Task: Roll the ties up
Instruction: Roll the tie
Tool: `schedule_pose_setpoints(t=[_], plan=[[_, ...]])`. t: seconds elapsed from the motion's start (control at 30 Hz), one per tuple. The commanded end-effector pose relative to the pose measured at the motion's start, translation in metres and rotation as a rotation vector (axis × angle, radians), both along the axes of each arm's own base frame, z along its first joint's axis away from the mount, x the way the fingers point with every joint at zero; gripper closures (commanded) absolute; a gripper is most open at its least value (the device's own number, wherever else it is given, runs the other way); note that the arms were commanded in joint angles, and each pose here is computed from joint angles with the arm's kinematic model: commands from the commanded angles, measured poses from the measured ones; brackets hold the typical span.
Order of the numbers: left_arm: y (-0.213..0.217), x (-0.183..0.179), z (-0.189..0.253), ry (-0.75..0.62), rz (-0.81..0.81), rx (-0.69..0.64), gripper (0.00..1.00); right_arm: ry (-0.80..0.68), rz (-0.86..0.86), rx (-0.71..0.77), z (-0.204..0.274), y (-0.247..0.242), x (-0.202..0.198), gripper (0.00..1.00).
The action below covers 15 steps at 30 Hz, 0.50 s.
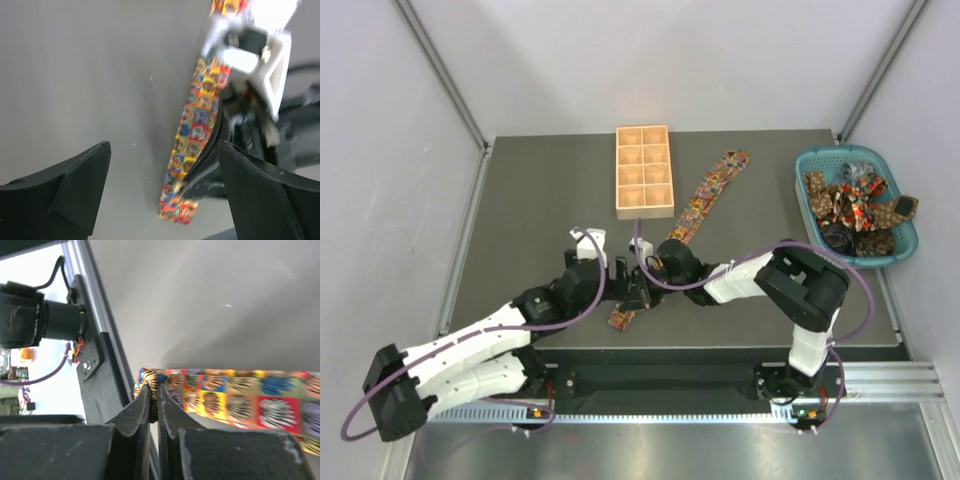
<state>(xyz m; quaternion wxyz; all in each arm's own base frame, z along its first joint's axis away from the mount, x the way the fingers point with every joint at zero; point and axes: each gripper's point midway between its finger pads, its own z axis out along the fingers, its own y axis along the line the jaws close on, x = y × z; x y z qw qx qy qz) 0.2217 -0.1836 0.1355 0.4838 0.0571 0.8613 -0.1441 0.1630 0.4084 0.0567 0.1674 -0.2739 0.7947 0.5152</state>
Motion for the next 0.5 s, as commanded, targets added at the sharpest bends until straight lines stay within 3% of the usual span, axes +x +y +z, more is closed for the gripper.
schedule_pose_setpoints(t=[0.0, 0.33, 0.47], plan=[[-0.028, -0.011, -0.001, 0.051, -0.118, 0.021, 0.07, -0.036, -0.034, 0.028, 0.008, -0.001, 0.017, 1.00], [-0.050, -0.036, -0.016, 0.120, -0.237, 0.078, 0.08, -0.031, -0.086, -0.052, -0.009, -0.014, 0.039, 1.00], [-0.045, -0.044, -0.038, 0.186, -0.228, 0.190, 0.10, -0.014, -0.071, -0.058, -0.015, -0.013, 0.039, 1.00]])
